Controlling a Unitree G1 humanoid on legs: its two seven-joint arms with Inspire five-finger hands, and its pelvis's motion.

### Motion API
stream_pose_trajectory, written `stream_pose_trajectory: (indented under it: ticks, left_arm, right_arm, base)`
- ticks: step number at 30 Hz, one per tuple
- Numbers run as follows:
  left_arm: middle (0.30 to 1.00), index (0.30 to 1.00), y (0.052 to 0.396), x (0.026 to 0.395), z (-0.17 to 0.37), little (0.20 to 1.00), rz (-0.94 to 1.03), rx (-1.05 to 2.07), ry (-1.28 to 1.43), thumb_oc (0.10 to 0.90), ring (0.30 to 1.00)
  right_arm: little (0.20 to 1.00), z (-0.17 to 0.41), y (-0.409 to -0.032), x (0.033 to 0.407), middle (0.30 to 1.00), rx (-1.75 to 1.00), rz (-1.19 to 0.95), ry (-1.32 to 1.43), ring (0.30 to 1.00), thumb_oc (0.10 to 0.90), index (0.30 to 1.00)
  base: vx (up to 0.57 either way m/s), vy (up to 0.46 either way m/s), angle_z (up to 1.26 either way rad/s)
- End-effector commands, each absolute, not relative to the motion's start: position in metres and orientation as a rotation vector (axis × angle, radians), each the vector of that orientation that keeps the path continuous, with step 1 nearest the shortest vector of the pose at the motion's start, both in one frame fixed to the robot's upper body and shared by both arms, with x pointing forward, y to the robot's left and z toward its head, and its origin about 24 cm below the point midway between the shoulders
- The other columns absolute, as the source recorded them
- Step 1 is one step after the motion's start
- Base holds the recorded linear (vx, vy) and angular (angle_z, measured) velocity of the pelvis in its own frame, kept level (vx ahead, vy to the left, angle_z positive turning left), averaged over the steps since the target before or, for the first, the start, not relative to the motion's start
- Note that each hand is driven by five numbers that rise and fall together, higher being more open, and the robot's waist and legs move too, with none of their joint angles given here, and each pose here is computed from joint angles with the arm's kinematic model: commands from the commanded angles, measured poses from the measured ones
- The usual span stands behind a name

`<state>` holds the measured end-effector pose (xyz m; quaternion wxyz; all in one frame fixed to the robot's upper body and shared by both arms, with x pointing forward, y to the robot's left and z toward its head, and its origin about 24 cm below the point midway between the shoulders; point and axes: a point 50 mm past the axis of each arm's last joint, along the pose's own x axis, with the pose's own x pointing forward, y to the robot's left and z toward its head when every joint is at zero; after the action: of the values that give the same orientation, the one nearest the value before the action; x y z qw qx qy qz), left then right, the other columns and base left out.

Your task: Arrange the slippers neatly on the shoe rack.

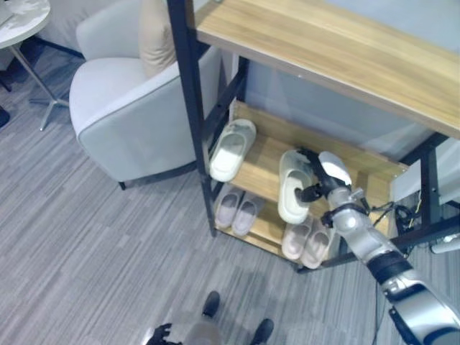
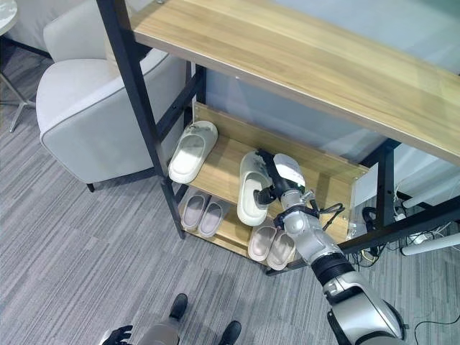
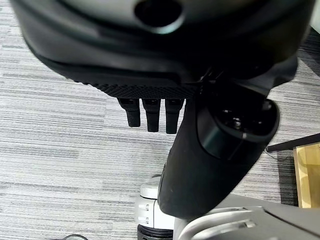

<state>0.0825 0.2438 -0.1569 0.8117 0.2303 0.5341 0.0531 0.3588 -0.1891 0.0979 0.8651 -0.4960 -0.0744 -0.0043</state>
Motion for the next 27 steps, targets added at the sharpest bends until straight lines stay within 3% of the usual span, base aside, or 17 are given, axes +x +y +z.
stream_pose_trajectory:
  ticks: [1,15,27]
  left_arm:
    - [0.9,0.9,0.23,0.079,-0.162,0.9,0.074,0.476,1.162,0.8,0.9]
    - [0.9,0.9,0.224,0.078,-0.164,0.9,0.061,0.463,1.166,0.8,0.9]
    - [0.9,0.9,0.236,0.083,-0.16,0.9,0.123,0.456,1.153,0.8,0.9]
  right_arm:
    - [0.3,0.156,-0.187,0.373,0.3,-1.07,-0.118,-0.379,0.3,0.4,0.3]
    - [0.302,0.17,-0.194,0.375,0.302,-1.039,-0.186,-0.406,0.302,0.402,0.302]
    - [0.3,0.219,-0.208,0.392,0.3,-1.051,-0.337,-0.463,0.3,0.4,0.3]
  base:
    - [0.0,0.0,0.0]
    - [0.0,0.002,0.0]
    - [0.0,-0.007,0.05]
